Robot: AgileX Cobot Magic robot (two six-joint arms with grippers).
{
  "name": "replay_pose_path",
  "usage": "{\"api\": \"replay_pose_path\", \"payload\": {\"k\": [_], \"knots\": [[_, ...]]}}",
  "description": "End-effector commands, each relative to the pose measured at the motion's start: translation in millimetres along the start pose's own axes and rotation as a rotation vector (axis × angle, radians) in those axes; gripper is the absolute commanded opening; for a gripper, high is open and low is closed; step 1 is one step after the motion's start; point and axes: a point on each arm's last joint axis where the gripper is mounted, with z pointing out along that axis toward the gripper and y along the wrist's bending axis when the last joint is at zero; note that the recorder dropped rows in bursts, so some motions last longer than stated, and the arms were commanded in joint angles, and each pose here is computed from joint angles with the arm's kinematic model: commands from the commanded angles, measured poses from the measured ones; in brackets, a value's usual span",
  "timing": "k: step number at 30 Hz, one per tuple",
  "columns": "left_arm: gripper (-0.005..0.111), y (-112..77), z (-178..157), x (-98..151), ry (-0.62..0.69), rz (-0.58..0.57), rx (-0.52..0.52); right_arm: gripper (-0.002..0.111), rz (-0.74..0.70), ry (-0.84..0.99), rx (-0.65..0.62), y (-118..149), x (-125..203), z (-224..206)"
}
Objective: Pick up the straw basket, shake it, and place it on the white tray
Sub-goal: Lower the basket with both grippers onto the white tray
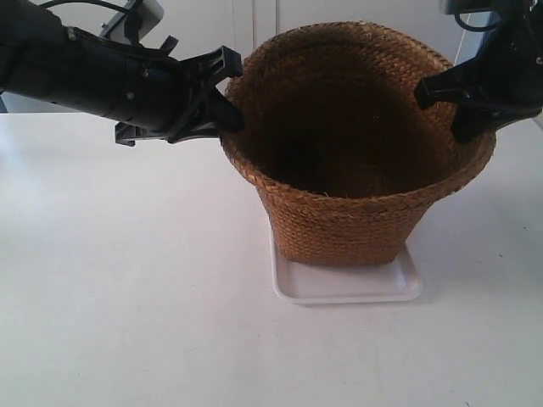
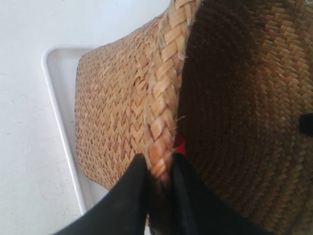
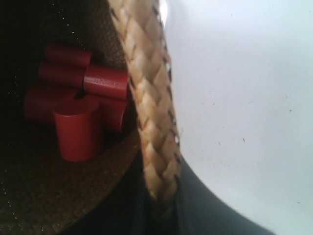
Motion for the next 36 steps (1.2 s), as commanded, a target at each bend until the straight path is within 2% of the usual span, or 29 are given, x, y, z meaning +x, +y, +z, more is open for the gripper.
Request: {"api": "replay_pose_path", "payload": {"k": [1,25,27,36], "knots": [[0.0,-3.1,-4.4,-5.6,-0.042,0.025,0.002,0.0,-0.056,-0.015,0.071,-9.5,0.0,-0.9],[0.0,-3.5,-4.4,-4.8,-0.032,0.023,0.006,0.0,-0.055,0.013,0.069,-9.5,2.5,-0.9],[0.004,-3.5,-4.4,-4.8,-0.032,0.023,0.006,0.004,-0.055,0.01,0.069,-9.5,2.3,-0.9],[0.038,-3.6,-4.4,-4.4,-0.028,0.023,0.007,0.025,-0.055,0.007,0.069,-9.5,2.0,-0.9]]}}
